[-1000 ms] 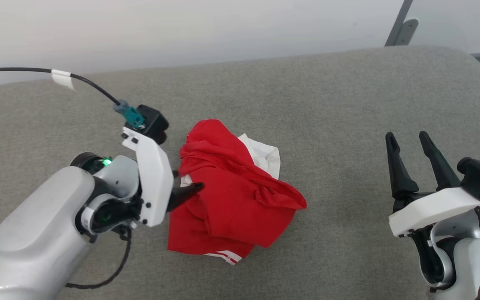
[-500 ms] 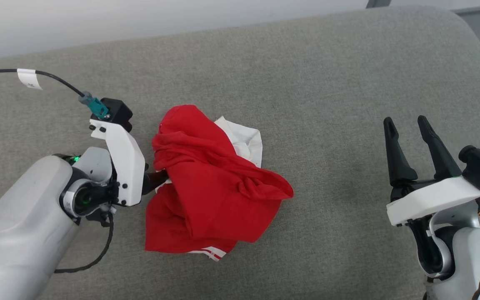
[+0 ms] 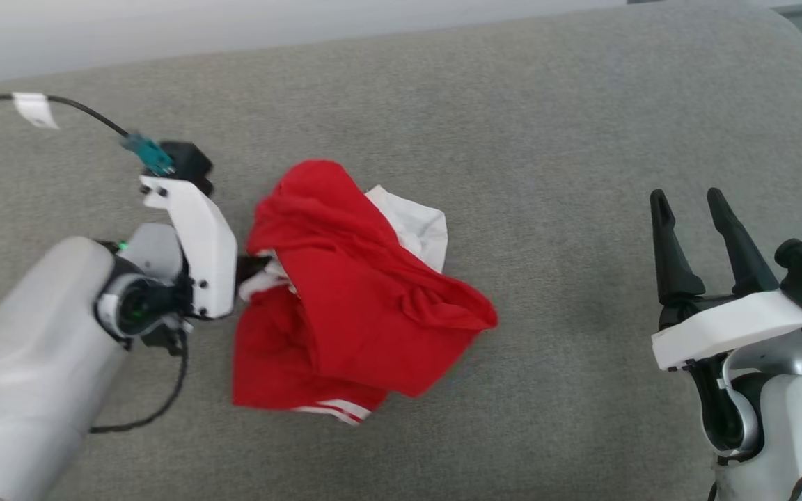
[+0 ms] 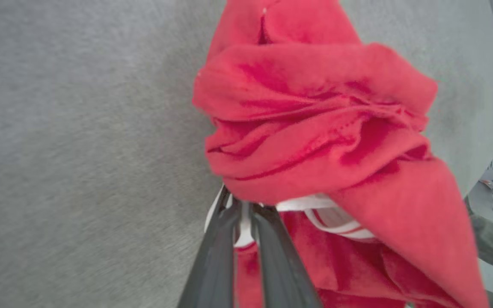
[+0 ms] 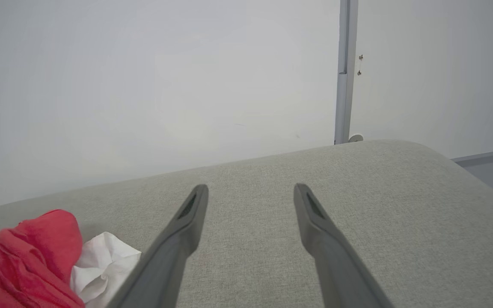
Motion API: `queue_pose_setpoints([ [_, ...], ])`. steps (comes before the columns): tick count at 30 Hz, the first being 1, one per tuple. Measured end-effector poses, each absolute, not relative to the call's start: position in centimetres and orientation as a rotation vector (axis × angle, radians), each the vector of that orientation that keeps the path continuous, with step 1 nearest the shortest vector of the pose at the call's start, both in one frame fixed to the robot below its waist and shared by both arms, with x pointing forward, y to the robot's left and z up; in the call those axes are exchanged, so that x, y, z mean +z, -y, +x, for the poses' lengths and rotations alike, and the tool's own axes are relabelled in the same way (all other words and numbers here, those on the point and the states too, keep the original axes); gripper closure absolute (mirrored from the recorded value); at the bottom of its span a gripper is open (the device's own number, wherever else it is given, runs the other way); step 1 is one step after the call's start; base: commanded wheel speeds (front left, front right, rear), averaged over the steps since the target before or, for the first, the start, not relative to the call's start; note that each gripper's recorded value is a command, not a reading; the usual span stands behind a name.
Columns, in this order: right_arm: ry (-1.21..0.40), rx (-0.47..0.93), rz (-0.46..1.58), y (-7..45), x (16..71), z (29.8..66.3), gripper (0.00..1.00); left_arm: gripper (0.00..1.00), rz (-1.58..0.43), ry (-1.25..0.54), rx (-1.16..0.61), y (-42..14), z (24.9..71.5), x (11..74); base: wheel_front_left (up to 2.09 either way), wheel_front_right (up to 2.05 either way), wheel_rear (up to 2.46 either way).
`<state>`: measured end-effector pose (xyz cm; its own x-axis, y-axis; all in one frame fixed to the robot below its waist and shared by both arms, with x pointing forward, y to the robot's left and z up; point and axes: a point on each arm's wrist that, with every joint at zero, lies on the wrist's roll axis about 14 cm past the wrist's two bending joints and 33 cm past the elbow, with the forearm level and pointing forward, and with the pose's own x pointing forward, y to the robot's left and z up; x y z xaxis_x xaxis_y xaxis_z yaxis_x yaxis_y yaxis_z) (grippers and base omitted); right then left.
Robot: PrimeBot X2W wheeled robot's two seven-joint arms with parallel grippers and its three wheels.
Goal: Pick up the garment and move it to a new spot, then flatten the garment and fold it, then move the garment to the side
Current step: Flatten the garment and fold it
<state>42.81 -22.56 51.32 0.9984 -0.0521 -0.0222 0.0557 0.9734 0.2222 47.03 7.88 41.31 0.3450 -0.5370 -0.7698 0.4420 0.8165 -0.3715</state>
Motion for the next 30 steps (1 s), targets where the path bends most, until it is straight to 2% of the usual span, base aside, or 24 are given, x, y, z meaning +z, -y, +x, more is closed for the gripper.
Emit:
queue_pose_setpoints([
  [8,-0.003,-0.026,0.230,21.5,51.8,43.4,0.00,1.00,-0.125,-0.883,-0.570,-11.0,48.7,46.1,0.00,0.00,0.00],
  [15,0.002,-0.001,0.232,20.6,52.1,43.7,0.00,1.00,-0.161,-0.827,-0.478,-14.5,48.2,48.1,0.00,0.00,0.00],
  [22,0.001,0.008,0.233,20.3,52.2,43.7,0.00,1.00,-0.176,-0.841,-0.425,-16.2,46.9,48.1,0.00,0.00,0.00],
  [30,-0.001,0.002,0.231,20.5,52.3,43.2,0.00,1.00,-0.149,-0.922,-0.218,-22.4,44.7,46.3,0.00,0.00,0.00],
])
